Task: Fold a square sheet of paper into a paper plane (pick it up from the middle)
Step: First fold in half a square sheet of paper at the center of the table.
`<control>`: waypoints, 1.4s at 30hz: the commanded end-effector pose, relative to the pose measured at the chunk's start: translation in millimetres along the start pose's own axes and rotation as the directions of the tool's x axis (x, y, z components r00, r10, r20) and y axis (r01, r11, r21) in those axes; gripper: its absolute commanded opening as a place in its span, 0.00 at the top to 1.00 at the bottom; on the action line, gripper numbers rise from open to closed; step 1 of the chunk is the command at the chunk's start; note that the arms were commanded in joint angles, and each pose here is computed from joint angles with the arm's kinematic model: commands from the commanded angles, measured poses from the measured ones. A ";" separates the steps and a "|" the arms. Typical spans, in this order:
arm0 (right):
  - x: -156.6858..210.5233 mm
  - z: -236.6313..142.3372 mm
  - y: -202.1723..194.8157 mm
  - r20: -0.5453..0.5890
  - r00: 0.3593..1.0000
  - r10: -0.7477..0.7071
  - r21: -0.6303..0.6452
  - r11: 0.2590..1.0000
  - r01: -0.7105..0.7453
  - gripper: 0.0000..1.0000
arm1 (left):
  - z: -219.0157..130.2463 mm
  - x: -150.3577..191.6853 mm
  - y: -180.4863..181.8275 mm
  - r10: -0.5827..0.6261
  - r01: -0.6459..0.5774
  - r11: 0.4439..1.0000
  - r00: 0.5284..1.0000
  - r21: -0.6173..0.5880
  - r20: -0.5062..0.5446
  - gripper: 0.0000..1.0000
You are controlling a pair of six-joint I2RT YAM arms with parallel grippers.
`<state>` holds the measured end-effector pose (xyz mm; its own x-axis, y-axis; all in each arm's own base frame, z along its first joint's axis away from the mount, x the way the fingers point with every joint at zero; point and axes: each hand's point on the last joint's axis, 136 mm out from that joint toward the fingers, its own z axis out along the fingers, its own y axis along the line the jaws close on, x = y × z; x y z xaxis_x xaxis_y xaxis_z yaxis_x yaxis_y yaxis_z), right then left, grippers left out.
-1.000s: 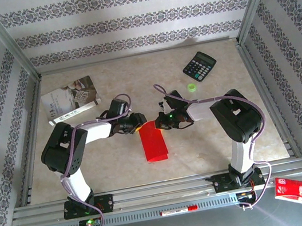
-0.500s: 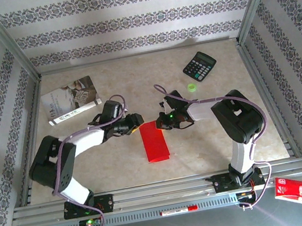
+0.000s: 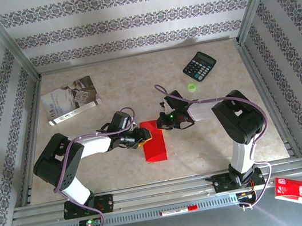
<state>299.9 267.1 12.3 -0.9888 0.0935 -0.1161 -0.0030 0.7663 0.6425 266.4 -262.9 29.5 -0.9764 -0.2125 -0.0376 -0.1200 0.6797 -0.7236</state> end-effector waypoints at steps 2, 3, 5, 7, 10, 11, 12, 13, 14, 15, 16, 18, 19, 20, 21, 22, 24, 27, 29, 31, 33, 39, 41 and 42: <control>28.8 -2.8 -61.9 0.012 0.991 0.137 0.247 0.959 -0.135 1.00 | -1.4 -16.5 4.6 0.065 -0.066 0.997 0.998 -0.043 -0.023 0.58; 26.2 -2.7 -57.8 0.031 0.990 0.138 0.241 0.960 -0.142 1.00 | -1.4 -21.6 -1.9 0.079 -0.080 0.996 0.997 -0.034 -0.024 0.58; 23.8 -2.2 -51.4 0.056 0.989 0.136 0.242 0.959 -0.145 1.00 | -5.4 -27.5 -17.1 0.098 -0.098 0.995 0.995 0.003 -0.015 0.57; 24.5 -0.7 -48.8 0.071 0.988 0.137 0.245 0.958 -0.150 1.00 | -13.3 -25.6 -30.4 0.105 -0.104 0.994 0.995 0.045 -0.003 0.57; 27.7 3.0 -50.4 0.069 0.988 0.141 0.250 0.956 -0.154 1.00 | -23.6 -13.1 -33.3 0.081 -0.080 0.994 0.997 0.070 -0.003 0.56; 27.8 4.0 -51.2 0.067 0.987 0.143 0.251 0.956 -0.155 1.00 | -25.2 -9.4 -32.9 0.067 -0.066 0.995 0.998 0.078 -0.009 0.57; 28.8 5.0 -52.5 0.065 0.988 0.143 0.253 0.955 -0.155 1.00 | -26.1 -5.8 -31.7 0.052 -0.050 0.995 0.998 0.083 -0.020 0.56; 29.3 5.6 -53.4 0.063 0.988 0.144 0.255 0.954 -0.156 1.00 | -25.4 -2.5 -31.2 0.044 -0.040 0.995 0.999 0.089 -0.033 0.57; 29.6 5.9 -54.0 0.061 0.988 0.145 0.256 0.954 -0.156 1.00 | -24.1 1.2 -28.8 0.033 -0.029 0.996 0.998 0.087 -0.049 0.58; 29.5 6.0 -53.9 0.062 0.988 0.143 0.256 0.954 -0.154 1.00 | -22.7 3.6 -24.9 0.023 -0.019 0.997 0.998 0.076 -0.059 0.59; 29.7 6.1 -53.9 0.060 0.988 0.141 0.256 0.955 -0.152 1.00 | -20.9 5.5 -20.9 0.017 -0.012 0.998 0.998 0.066 -0.067 0.60; 30.3 6.5 -54.4 0.057 0.988 0.142 0.258 0.954 -0.152 1.00 | -16.4 7.4 -11.5 0.002 0.001 0.999 0.997 0.045 -0.078 0.62; 29.9 6.2 -53.7 0.058 0.988 0.140 0.256 0.955 -0.150 1.00 | -14.1 7.8 -9.0 -0.001 0.005 0.999 0.997 0.043 -0.083 0.62; 29.4 6.0 -53.1 0.059 0.989 0.138 0.256 0.955 -0.148 1.00 | -11.7 8.2 -6.6 -0.004 0.007 0.999 0.996 0.037 -0.088 0.63; 30.0 6.3 -54.1 0.057 0.989 0.139 0.259 0.954 -0.149 1.00 | -9.8 8.1 -2.3 -0.011 0.013 1.000 0.996 0.025 -0.091 0.64; 30.2 6.2 -54.2 0.055 0.989 0.138 0.260 0.954 -0.147 1.00 | -9.4 6.8 0.8 -0.016 0.017 1.000 0.996 0.017 -0.089 0.65; 31.5 5.8 -56.0 0.053 0.989 0.138 0.264 0.953 -0.147 1.00 | -9.6 6.8 7.8 -0.014 0.014 1.000 0.996 -0.001 -0.088 0.65; 31.9 5.4 -57.8 0.052 0.989 0.136 0.269 0.952 -0.145 1.00 | -7.5 12.0 21.2 -0.019 0.015 0.999 0.994 -0.044 -0.105 0.66; 32.0 5.4 -58.3 0.053 0.989 0.135 0.270 0.952 -0.145 1.00 | -6.3 15.5 29.5 -0.025 0.017 0.997 0.993 -0.069 -0.114 0.68; 31.1 4.6 -57.7 0.055 0.989 0.134 0.269 0.952 -0.144 1.00 | -6.5 20.3 40.0 -0.027 0.015 0.994 0.993 -0.106 -0.119 0.69; 29.3 3.2 -55.3 0.058 0.990 0.129 0.261 0.955 -0.140 1.00 | -7.6 24.1 50.8 -0.034 0.016 0.990 0.991 -0.142 -0.126 0.70; 5.9 -13.5 -2.6 0.078 0.997 -0.002 0.108 0.994 -0.006 0.99 | -8.2 28.3 73.5 -0.055 0.027 0.980 0.989 -0.197 -0.139 0.76; 0.2 -23.1 19.9 0.099 0.994 -0.038 0.036 0.999 0.034 0.94 | -8.5 29.4 75.8 -0.059 0.029 0.980 0.988 -0.195 -0.146 0.78; -1.4 -27.5 31.2 0.106 0.993 -0.051 -0.002 0.999 0.051 0.92 | -8.9 30.2 76.1 -0.056 0.027 0.981 0.987 -0.192 -0.150 0.78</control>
<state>294.5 263.4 21.9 -0.9717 0.1634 -0.1706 0.0326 0.8079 0.5884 254.6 -244.7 19.3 -0.9929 -0.1187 -0.0006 -0.0837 0.7034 -0.7058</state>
